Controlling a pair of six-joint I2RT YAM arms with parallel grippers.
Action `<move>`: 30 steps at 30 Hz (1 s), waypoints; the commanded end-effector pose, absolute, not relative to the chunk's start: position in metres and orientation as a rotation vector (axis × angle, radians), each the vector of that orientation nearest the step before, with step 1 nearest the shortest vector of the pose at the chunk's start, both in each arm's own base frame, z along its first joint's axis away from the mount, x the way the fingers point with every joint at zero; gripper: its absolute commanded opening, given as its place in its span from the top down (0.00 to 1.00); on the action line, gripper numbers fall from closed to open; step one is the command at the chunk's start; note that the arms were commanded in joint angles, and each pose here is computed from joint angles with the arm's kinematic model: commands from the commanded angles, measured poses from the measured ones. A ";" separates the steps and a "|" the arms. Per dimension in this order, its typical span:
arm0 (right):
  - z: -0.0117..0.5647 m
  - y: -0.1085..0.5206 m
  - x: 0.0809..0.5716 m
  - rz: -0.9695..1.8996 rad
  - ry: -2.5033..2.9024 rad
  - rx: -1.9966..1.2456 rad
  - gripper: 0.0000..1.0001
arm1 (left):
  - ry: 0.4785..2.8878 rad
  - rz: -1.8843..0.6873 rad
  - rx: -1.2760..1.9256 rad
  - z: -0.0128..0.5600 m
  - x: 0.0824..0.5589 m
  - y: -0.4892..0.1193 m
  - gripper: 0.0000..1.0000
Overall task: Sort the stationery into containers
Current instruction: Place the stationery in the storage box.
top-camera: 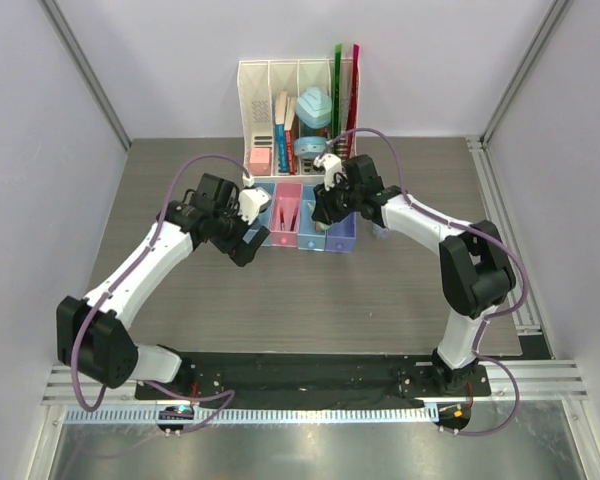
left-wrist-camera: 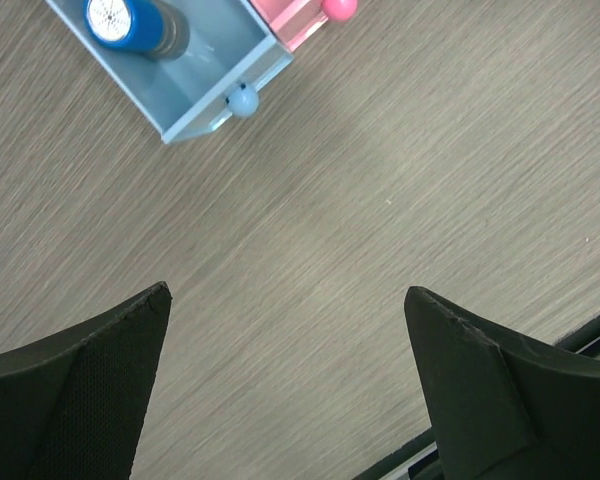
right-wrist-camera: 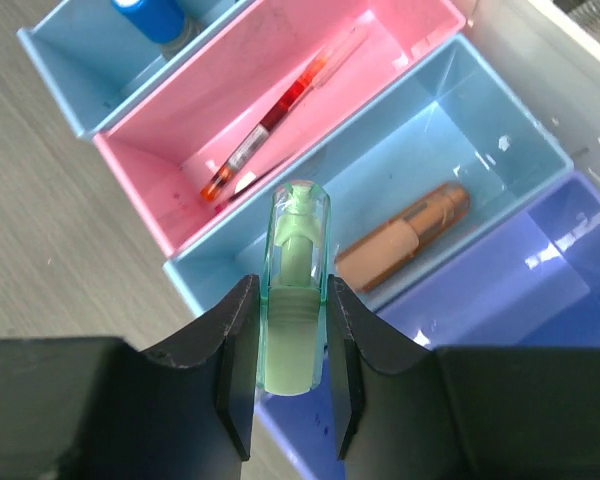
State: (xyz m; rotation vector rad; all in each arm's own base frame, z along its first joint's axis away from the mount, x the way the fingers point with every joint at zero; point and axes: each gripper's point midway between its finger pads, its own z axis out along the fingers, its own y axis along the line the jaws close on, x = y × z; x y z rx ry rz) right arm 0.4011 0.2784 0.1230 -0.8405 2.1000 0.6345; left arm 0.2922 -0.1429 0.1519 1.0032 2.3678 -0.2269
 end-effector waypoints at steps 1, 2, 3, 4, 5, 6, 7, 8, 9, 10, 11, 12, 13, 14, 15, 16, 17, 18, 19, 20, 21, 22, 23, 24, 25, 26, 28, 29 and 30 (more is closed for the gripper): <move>0.150 0.300 0.435 0.673 1.969 -0.809 0.99 | 2.341 -0.174 1.030 0.161 0.280 -0.128 0.01; 0.152 0.302 0.439 0.673 1.958 -0.807 0.99 | 2.341 -0.172 1.032 0.161 0.278 -0.128 0.01; 0.151 0.304 0.441 0.679 1.958 -0.801 0.99 | 2.346 -0.166 1.029 0.160 0.277 -0.126 0.01; 0.151 0.306 0.444 0.679 1.954 -0.799 0.99 | 2.346 -0.164 1.029 0.159 0.276 -0.125 0.01; 0.148 0.308 0.448 0.680 1.954 -0.798 0.99 | 2.340 -0.163 1.031 0.160 0.275 -0.125 0.01; 0.146 0.308 0.451 0.674 1.956 -0.794 0.99 | 2.346 -0.165 1.033 0.157 0.274 -0.124 0.01; 0.145 0.309 0.453 0.671 1.955 -0.792 0.99 | 2.349 -0.166 1.030 0.156 0.273 -0.124 0.01; 0.146 0.310 0.457 0.667 1.954 -0.788 0.99 | 2.358 -0.169 1.036 0.153 0.271 -0.124 0.01; 0.139 0.309 0.459 0.660 1.967 -0.783 0.99 | 2.365 -0.173 1.038 0.151 0.270 -0.124 0.01; 0.136 0.309 0.460 0.655 1.973 -0.781 0.99 | 2.366 -0.177 1.043 0.150 0.269 -0.124 0.00; 0.132 0.309 0.460 0.651 1.981 -0.782 0.99 | 2.368 -0.173 1.047 0.149 0.269 -0.123 0.01; 0.128 0.307 0.461 0.639 1.989 -0.778 0.99 | 2.369 -0.172 1.052 0.148 0.269 -0.123 0.00; 0.126 0.307 0.461 0.636 1.992 -0.780 0.98 | 2.368 -0.171 1.056 0.147 0.268 -0.123 0.00; 0.122 0.305 0.460 0.628 2.000 -0.783 0.97 | 2.368 -0.168 1.060 0.146 0.268 -0.122 0.00; 0.121 0.304 0.459 0.623 2.002 -0.782 0.95 | 2.366 -0.172 1.058 0.147 0.268 -0.123 0.00; 0.120 0.303 0.460 0.614 2.006 -0.778 0.91 | 2.367 -0.172 1.058 0.146 0.268 -0.123 0.00; 0.120 0.302 0.460 0.610 2.007 -0.778 0.89 | 2.366 -0.174 1.060 0.145 0.269 -0.123 0.00; 0.120 0.302 0.461 0.604 2.007 -0.777 0.86 | 2.366 -0.176 1.061 0.145 0.269 -0.124 0.00; 0.120 0.301 0.461 0.598 2.010 -0.774 0.82 | 2.367 -0.183 1.066 0.144 0.268 -0.125 0.00; 0.121 0.300 0.461 0.595 2.011 -0.772 0.80 | 2.367 -0.186 1.064 0.144 0.268 -0.125 0.00; 0.122 0.300 0.462 0.590 2.009 -0.773 0.77 | 2.366 -0.187 1.067 0.144 0.268 -0.125 0.00; 0.122 0.299 0.461 0.585 2.013 -0.773 0.68 | 2.363 -0.189 1.068 0.145 0.268 -0.125 0.00; 0.126 0.298 0.462 0.579 2.008 -0.773 0.63 | 2.358 -0.192 1.068 0.146 0.268 -0.126 0.00; 0.129 0.297 0.461 0.575 2.005 -0.772 0.58 | 2.358 -0.196 1.071 0.146 0.267 -0.126 0.00; 0.130 0.296 0.460 0.570 2.008 -0.776 0.51 | 2.356 -0.197 1.069 0.147 0.267 -0.126 0.00; 0.135 0.295 0.459 0.565 1.999 -0.776 0.48 | 2.353 -0.199 1.074 0.148 0.266 -0.126 0.00; 0.140 0.293 0.457 0.559 1.998 -0.777 0.39 | 2.348 -0.199 1.077 0.149 0.267 -0.126 0.00; 0.146 0.291 0.455 0.555 1.991 -0.775 0.37 | 2.347 -0.198 1.075 0.149 0.266 -0.126 0.00; 0.150 0.291 0.454 0.556 1.986 -0.775 0.36 | 2.341 -0.206 1.080 0.150 0.266 -0.127 0.00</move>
